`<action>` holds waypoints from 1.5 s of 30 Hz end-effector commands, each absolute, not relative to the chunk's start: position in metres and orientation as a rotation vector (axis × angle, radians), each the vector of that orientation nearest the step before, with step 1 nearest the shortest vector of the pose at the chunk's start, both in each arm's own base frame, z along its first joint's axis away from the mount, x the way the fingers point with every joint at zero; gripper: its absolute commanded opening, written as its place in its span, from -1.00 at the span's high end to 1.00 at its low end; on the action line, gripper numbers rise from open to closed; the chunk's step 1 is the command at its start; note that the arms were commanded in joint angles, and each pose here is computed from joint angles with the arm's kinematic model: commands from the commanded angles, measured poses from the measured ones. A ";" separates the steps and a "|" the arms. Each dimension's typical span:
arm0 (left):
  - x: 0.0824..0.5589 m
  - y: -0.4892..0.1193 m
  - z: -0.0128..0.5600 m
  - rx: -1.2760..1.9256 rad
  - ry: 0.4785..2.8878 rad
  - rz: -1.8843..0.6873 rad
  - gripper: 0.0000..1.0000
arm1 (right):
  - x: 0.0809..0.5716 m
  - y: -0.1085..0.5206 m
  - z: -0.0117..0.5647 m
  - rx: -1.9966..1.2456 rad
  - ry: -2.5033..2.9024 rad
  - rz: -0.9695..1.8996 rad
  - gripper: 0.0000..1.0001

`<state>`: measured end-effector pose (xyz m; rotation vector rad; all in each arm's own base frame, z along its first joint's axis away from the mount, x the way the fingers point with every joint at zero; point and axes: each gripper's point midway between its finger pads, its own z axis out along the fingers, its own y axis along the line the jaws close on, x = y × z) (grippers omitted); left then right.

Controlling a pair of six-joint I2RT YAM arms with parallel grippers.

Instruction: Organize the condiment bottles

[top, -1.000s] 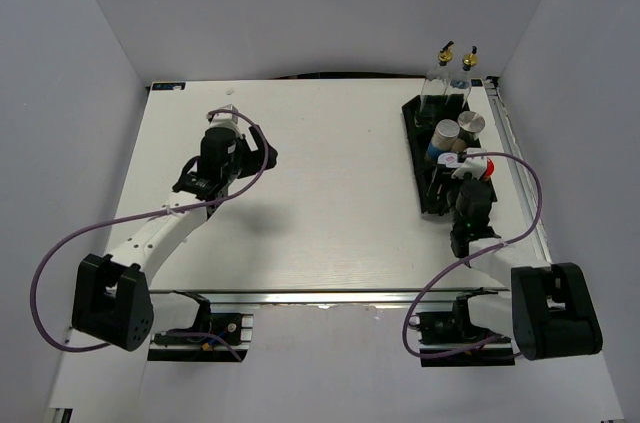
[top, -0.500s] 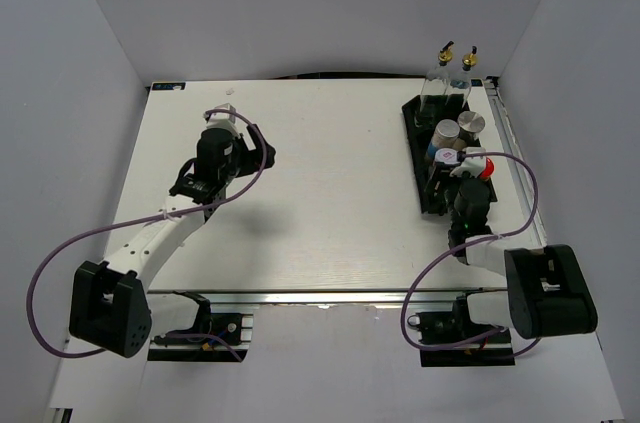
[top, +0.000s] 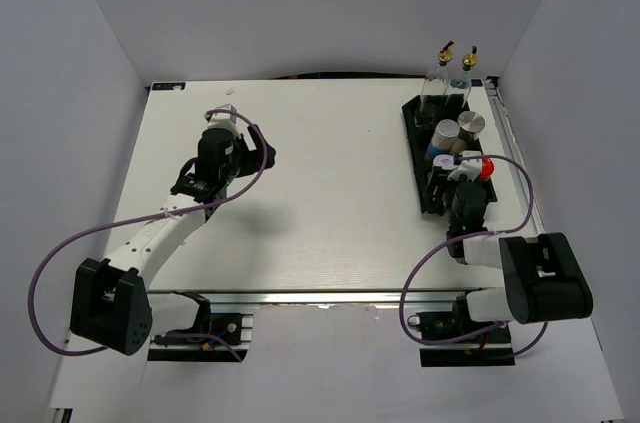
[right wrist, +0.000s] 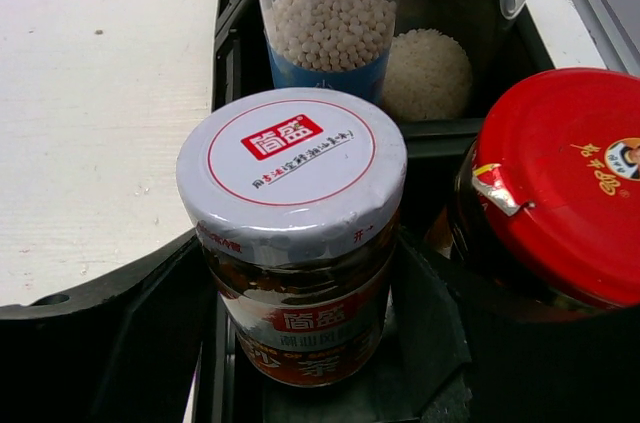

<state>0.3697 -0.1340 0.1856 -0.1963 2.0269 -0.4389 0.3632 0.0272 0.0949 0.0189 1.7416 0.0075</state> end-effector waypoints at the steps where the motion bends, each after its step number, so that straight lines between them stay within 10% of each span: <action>1: 0.372 -0.130 0.189 -0.194 2.011 -0.423 -0.96 | 0.383 0.024 0.150 0.045 1.547 -0.004 0.57; 15: 0.376 -0.131 0.180 -0.195 2.037 -0.414 -0.96 | 0.377 0.020 0.145 0.098 1.541 0.014 -0.33; 45: 0.371 -0.115 0.201 -0.226 1.999 -0.339 -0.96 | 0.351 -0.003 0.231 0.276 1.526 -0.023 -0.79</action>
